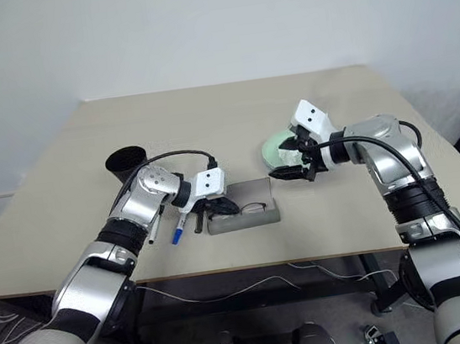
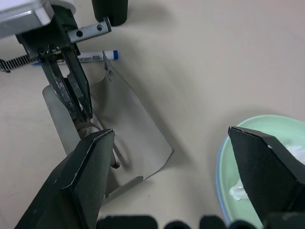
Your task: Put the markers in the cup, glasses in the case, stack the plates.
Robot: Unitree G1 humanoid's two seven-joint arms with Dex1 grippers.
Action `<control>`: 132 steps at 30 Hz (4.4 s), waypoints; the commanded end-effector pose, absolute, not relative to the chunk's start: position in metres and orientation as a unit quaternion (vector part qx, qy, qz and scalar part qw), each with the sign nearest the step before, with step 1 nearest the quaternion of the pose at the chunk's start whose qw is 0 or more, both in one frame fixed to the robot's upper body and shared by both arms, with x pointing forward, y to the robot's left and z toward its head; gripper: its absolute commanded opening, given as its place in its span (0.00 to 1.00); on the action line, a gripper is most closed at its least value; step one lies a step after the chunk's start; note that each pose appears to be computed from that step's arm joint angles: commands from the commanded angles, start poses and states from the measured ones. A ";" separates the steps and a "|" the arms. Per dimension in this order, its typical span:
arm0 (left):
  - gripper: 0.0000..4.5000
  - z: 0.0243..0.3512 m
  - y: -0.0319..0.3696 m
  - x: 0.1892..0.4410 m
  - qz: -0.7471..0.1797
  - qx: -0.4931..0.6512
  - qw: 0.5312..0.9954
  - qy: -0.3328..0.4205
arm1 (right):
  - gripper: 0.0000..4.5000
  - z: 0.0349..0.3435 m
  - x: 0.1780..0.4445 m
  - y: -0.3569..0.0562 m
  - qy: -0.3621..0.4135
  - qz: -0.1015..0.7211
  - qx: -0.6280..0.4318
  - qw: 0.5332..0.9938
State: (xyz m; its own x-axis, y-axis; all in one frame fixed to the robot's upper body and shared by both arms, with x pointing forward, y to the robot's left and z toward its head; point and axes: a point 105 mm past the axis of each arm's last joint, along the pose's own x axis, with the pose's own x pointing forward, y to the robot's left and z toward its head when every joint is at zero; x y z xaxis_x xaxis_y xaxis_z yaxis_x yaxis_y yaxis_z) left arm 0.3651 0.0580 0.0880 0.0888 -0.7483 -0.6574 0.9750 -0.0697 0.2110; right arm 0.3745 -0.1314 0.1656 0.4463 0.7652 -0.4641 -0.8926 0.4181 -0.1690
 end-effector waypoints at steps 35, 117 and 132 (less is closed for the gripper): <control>0.01 0.139 0.077 0.424 -0.483 0.260 0.822 0.152 | 0.92 0.181 0.373 -0.135 0.147 0.516 -0.256 0.804; 1.00 0.137 0.122 0.429 -0.116 0.053 0.919 0.374 | 0.92 0.180 0.378 -0.117 0.134 0.533 -0.251 0.797; 1.00 0.113 0.126 0.412 -0.076 0.119 0.870 0.473 | 0.92 0.181 0.379 -0.117 0.131 0.531 -0.250 0.799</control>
